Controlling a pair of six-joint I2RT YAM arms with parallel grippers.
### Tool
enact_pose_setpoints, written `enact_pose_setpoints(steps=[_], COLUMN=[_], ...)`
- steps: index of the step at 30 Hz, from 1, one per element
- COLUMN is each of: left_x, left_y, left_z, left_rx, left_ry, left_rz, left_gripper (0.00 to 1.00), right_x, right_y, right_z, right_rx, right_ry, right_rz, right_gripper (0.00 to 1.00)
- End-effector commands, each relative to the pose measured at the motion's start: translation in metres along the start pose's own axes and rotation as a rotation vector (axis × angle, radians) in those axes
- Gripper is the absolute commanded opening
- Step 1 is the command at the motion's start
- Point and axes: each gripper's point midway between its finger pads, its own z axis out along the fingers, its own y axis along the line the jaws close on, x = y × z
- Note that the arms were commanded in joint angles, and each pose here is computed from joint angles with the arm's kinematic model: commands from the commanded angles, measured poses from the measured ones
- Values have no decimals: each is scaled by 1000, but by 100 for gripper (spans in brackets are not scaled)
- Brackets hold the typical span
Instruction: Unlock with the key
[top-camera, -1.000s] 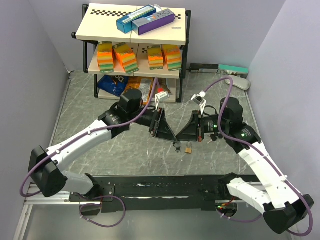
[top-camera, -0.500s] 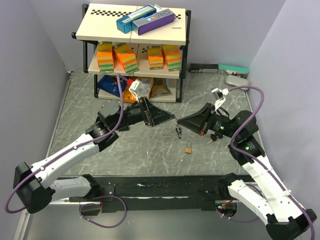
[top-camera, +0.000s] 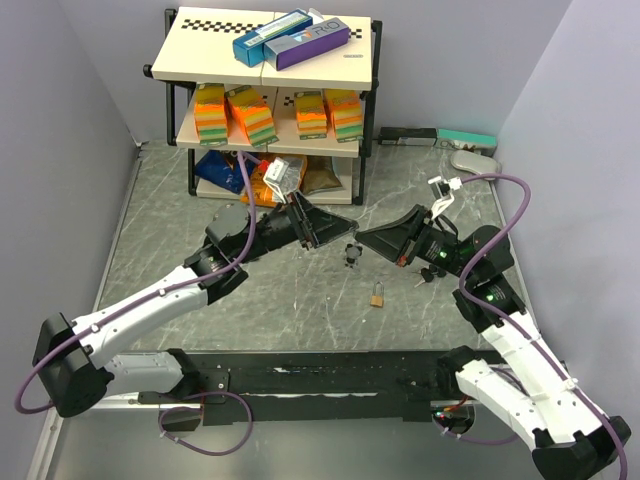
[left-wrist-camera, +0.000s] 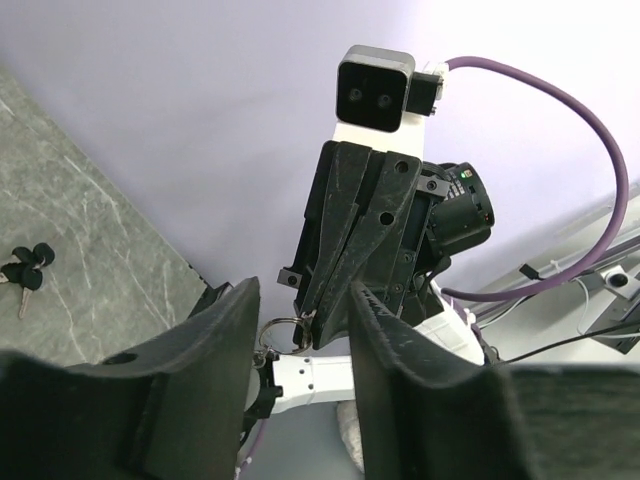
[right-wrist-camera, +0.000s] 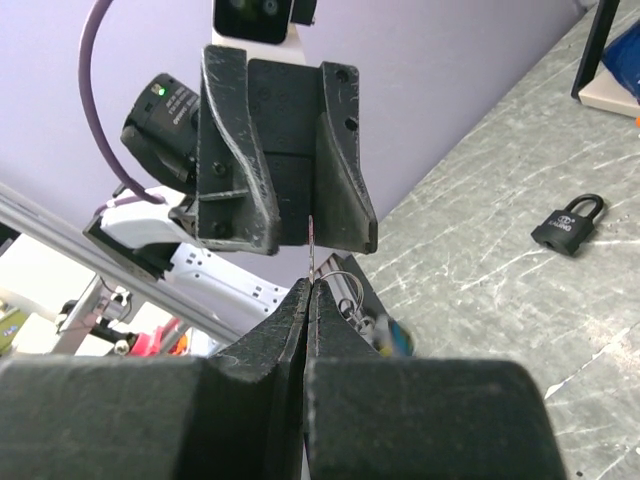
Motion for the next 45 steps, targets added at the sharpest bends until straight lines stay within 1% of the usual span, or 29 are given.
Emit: enact_pose_setpoints(steps=[1, 5, 6, 8, 9, 10, 11, 12, 13, 16, 18, 19, 20, 22, 23, 25, 27, 28, 31, 35, 39, 41, 42, 45], left_x=[-14, -13, -13, -12, -13, -12, -12, -12, -11, -11, -9, -7, -5, 2, 4, 8, 10, 12, 16, 20, 26, 29, 30, 30], left_y=[-22, -20, -19, -18, -18, -18, -14, -11, -8, -5, -7, -6, -6, -5, -1, 2, 0, -1, 0, -4, -4, -4, -6, -8], left_z=[3, 6, 7, 8, 8, 9, 10, 11, 12, 13, 13, 12, 12, 8, 9, 7, 6, 5, 3, 0, -4, -7, -7, -8], left_rx=[61, 54, 53, 48, 47, 46, 32, 21, 6, -16, -9, -1, 9, 32, 29, 39, 56, 62, 62, 88, 105, 108, 111, 114], left_ry=[-54, -45, -45, -40, -41, -39, -38, -37, -35, -20, 0, 16, 35, 97, 118, 178, 220, 263, 331, 362, 405, 424, 430, 440], left_rz=[13, 11, 12, 11, 11, 10, 6, 9, 7, 30, 46, 50, 49, 42, 39, 40, 56, 57, 77, 83, 76, 79, 81, 87], left_gripper=[42, 35, 31, 25, 18, 16, 9, 4, 1, 1, 1, 1, 1, 1, 1, 1, 1, 1, 1, 1, 1, 1, 1, 1], right_x=[-11, -11, -10, -9, -8, -7, -5, -4, -2, 3, 3, 4, 4, 0, 6, 10, 14, 17, 18, 24, 23, 23, 23, 21], right_y=[14, 11, 10, 9, 8, 7, 5, 5, 2, 0, -1, 1, 2, 3, 4, 5, 5, 3, 3, 0, -1, -2, -2, 0], right_z=[-2, -1, 0, 1, 1, 2, 2, 2, 3, 2, 0, -2, -3, -7, -9, -11, -11, -12, -14, -15, -16, -16, -16, -15], right_rx=[-39, -32, -32, -30, -30, -28, -18, -18, -11, 5, 8, -2, -10, -25, -45, -72, -74, -66, -53, -41, -32, -29, -29, -41], right_ry=[-62, -60, -56, -49, -42, -34, -21, -9, 4, 36, 44, 54, 60, 47, 74, 105, 130, 143, 168, 221, 207, 202, 201, 194], right_rz=[-26, -19, -17, -12, -10, -7, -7, -9, -11, 2, 2, 5, 4, 6, 13, 23, 25, 25, 5, -10, -18, -18, -14, -14], right_gripper=[0, 0, 0, 0, 0, 0, 0, 0, 0, 0, 6, 11, 24, 37, 45, 49, 48, 45, 39, 36, 36, 37, 39, 40])
